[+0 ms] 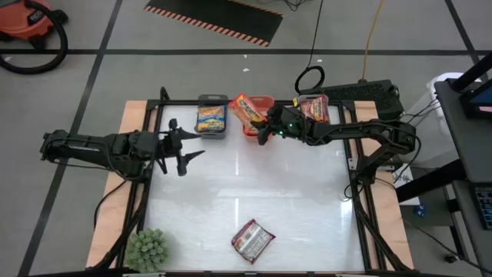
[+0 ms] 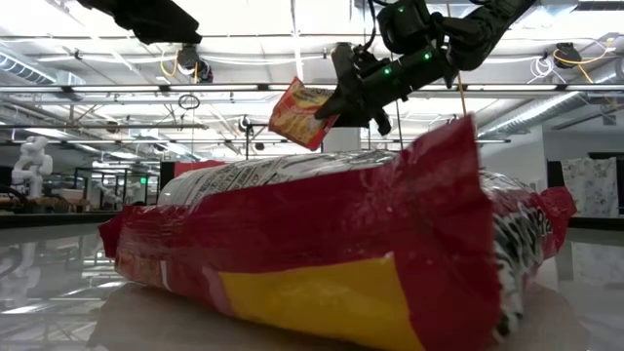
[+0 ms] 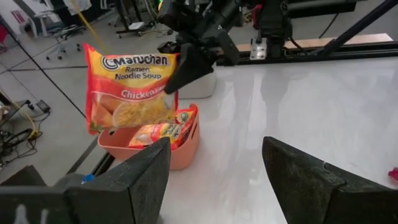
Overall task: Sort Maruchan noodles
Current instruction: Put the orange noodle pack into the orange bin
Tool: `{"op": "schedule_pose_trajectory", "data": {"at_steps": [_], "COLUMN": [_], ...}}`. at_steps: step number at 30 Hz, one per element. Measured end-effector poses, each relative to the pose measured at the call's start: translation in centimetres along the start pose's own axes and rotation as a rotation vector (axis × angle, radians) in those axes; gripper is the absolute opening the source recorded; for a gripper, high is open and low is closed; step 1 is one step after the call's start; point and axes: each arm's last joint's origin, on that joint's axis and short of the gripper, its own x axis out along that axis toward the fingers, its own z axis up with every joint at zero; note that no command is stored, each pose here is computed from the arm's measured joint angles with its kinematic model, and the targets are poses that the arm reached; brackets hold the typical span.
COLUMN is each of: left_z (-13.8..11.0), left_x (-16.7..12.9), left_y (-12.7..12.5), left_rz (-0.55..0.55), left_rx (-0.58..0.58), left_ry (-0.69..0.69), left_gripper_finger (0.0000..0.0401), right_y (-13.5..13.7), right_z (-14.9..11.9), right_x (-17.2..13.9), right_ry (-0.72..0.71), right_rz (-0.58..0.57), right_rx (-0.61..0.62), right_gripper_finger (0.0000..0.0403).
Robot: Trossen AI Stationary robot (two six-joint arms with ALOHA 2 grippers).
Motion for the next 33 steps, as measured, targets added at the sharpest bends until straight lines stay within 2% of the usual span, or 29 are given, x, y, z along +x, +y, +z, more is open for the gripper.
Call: {"op": "schedule_pose_trajectory", "data": {"at_steps": [4, 9, 13, 20, 27, 33], "left_z": [-0.4, -1.0, -0.9, -0.5, 0.0, 0.1], "left_x": [0.2, 0.5, 0.5, 0.5, 0.5, 0.5], "left_y": [-0.1, -0.3, -0.3, -0.2, -0.2, -0.2], "left_rz": [-0.001, -0.001, 0.001, 0.005, 0.011, 0.014], "left_rx": [0.004, 0.020, 0.014, 0.027, 0.036, 0.049], "left_ry": [0.011, 0.011, -0.013, -0.050, -0.103, -0.117], "left_gripper_finger": [0.0259, 0.0259, 0.0259, 0.0259, 0.0259, 0.0259], "right_y": [-0.4, -1.0, -1.9, -2.8, -2.8, -2.4], "right_z": [-0.6, -1.8, -3.4, -5.2, -5.3, -5.5], "right_x": [-0.1, -0.5, -1.1, -2.1, -2.3, -2.4], "right_ry": [-0.026, -0.062, -0.095, -0.164, -0.213, -0.245], "right_rz": [-0.070, -0.075, -0.139, -0.137, -0.205, -0.262], "right_rx": [0.007, 0.072, 0.112, 0.215, 0.266, 0.252], "right_gripper_finger": [0.0116, 0.0116, 0.0116, 0.0116, 0.0116, 0.0125]}}
